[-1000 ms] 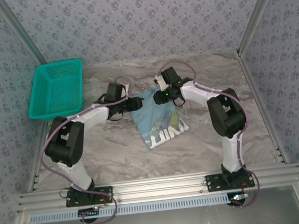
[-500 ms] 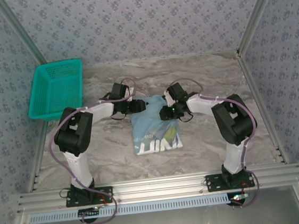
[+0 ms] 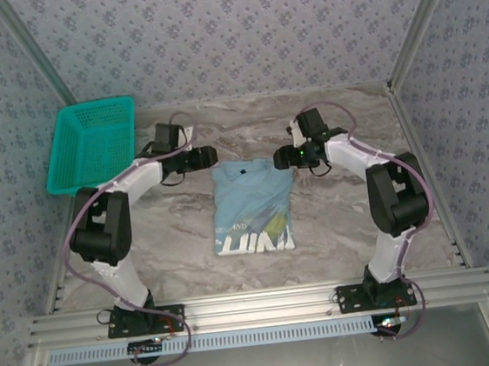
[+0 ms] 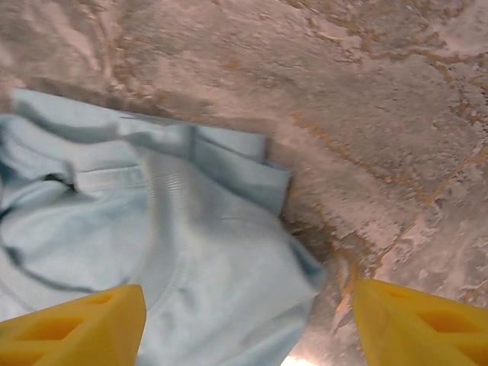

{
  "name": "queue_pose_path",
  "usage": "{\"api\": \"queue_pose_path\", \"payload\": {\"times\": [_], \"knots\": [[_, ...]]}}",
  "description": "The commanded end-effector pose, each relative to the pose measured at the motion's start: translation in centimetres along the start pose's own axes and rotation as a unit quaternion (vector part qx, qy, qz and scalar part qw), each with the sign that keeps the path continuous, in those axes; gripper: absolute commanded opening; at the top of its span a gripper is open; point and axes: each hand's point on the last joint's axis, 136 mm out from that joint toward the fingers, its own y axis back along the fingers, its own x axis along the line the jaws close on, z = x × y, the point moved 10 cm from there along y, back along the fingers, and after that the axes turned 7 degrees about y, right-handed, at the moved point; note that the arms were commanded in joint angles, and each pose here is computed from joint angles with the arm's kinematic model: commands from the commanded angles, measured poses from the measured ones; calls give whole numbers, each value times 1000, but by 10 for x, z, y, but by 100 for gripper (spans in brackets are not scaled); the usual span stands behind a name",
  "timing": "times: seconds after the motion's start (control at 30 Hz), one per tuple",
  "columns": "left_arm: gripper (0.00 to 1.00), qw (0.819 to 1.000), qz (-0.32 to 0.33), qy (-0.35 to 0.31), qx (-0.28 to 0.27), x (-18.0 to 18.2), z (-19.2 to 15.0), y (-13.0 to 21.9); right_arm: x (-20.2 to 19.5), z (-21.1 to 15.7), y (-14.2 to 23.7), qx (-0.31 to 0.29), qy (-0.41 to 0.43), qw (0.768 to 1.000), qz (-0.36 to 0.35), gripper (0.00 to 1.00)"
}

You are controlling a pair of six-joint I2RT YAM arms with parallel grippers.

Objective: Fold the inside-out t-shirt

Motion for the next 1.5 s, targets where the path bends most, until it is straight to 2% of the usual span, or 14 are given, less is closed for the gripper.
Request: {"api": "queue_pose_path", "payload": {"times": [0.0, 0.27, 0.6, 0.97, 1.3, 1.4, 1.47], "knots": [[70, 998, -28, -17, 59, -1, -6, -17, -2, 1, -20, 39, 9, 999, 13, 75], [70, 992, -56, -14, 111, 7, -17, -47, 7, -4, -54, 63, -6, 996, 62, 70], [59, 986, -79, -2, 148, 14, -42, -65, 23, -11, -77, 63, -21, 993, 99, 52], [34, 983, -94, 3, 159, 14, -45, -73, 35, -4, -87, 43, -27, 987, 150, 41], [10, 987, -85, -1, 137, 12, -37, -65, 44, 9, -89, 6, -29, 973, 227, 16], [0, 989, -87, 3, 123, 11, -30, -59, 47, 17, -78, -18, -27, 971, 238, 4], [0, 990, -92, -1, 104, 7, -24, -48, 43, 24, -63, -46, -19, 971, 235, 0]]}}
